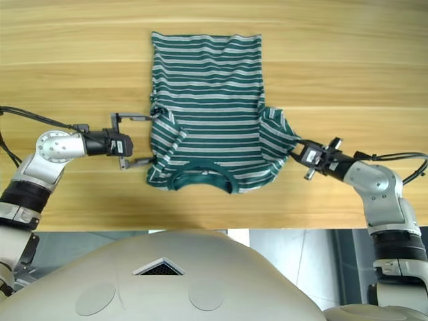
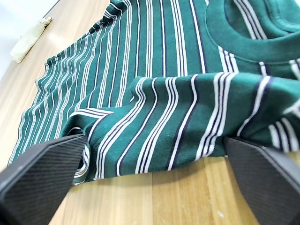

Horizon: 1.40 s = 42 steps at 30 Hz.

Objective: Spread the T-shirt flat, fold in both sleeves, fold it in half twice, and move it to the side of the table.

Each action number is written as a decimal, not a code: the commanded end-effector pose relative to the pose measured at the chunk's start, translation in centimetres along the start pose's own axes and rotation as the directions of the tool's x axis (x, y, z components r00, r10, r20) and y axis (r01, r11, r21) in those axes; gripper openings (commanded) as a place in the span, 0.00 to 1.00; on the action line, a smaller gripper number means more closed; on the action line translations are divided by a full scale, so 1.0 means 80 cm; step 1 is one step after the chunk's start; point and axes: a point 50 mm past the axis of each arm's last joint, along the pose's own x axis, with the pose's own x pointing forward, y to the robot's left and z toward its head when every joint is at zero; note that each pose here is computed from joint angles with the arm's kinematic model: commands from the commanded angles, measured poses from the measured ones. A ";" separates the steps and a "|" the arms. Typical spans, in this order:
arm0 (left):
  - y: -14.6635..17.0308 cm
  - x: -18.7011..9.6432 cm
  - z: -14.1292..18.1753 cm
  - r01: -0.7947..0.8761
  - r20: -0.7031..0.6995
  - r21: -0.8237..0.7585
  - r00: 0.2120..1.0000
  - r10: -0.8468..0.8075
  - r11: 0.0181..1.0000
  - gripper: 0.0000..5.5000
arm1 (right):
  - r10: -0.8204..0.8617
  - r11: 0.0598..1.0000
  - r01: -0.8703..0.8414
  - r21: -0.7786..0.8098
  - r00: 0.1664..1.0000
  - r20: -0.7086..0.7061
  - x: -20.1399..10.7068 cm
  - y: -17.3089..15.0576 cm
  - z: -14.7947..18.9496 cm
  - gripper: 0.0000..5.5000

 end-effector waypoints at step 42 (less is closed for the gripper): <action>-0.008 0.005 -0.004 0.063 -0.041 0.008 0.997 -0.062 0.998 0.98 | -0.005 0.999 -0.001 -0.051 0.994 -0.108 0.019 0.000 -0.027 0.22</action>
